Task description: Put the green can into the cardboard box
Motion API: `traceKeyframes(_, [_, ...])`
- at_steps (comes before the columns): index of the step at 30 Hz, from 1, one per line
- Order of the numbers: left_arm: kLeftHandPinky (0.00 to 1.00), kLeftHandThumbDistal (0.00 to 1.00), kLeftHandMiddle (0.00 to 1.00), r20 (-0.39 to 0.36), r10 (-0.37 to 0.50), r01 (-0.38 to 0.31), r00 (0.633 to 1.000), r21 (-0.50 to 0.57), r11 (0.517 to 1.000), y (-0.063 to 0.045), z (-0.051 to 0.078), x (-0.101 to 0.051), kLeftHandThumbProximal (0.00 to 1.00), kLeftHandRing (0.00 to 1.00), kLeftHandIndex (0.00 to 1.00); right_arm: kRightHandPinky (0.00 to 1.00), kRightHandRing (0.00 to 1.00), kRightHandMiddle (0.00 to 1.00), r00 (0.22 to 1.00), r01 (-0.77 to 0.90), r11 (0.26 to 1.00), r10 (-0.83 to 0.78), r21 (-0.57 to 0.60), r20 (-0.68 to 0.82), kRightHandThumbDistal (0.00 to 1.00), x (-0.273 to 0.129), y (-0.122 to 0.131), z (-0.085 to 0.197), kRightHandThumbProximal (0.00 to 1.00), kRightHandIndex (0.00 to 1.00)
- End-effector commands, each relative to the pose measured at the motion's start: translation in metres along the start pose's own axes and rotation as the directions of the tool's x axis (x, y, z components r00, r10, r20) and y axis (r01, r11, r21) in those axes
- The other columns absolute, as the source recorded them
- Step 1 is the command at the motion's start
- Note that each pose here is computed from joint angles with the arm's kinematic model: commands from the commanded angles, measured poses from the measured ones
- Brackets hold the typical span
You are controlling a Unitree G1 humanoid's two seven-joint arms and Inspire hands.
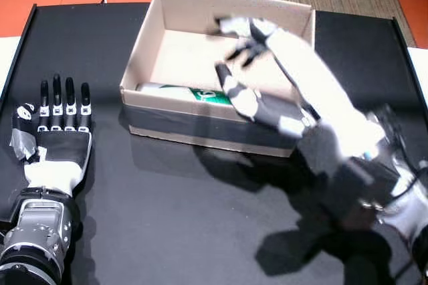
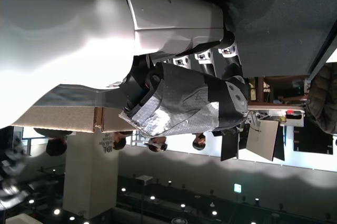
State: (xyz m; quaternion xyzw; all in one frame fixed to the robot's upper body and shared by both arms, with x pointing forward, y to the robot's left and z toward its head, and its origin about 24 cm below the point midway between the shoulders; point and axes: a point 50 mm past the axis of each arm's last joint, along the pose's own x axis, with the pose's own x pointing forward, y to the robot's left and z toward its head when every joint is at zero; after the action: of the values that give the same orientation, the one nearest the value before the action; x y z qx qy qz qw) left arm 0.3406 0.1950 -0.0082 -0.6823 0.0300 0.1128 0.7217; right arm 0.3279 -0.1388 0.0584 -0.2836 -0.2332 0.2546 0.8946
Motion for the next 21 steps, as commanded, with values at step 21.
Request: traceKeyframes(21, [0.77, 0.00, 0.56, -0.010, 0.089, -0.088, 0.996, 0.013, 0.996, 0.023, 0.001, -0.011, 0.51, 0.67, 0.55, 0.62, 0.56, 0.50, 0.954, -0.083, 0.937, 0.173, 0.339, -0.245, 0.45, -0.071, 0.048, -0.036, 0.27, 0.49])
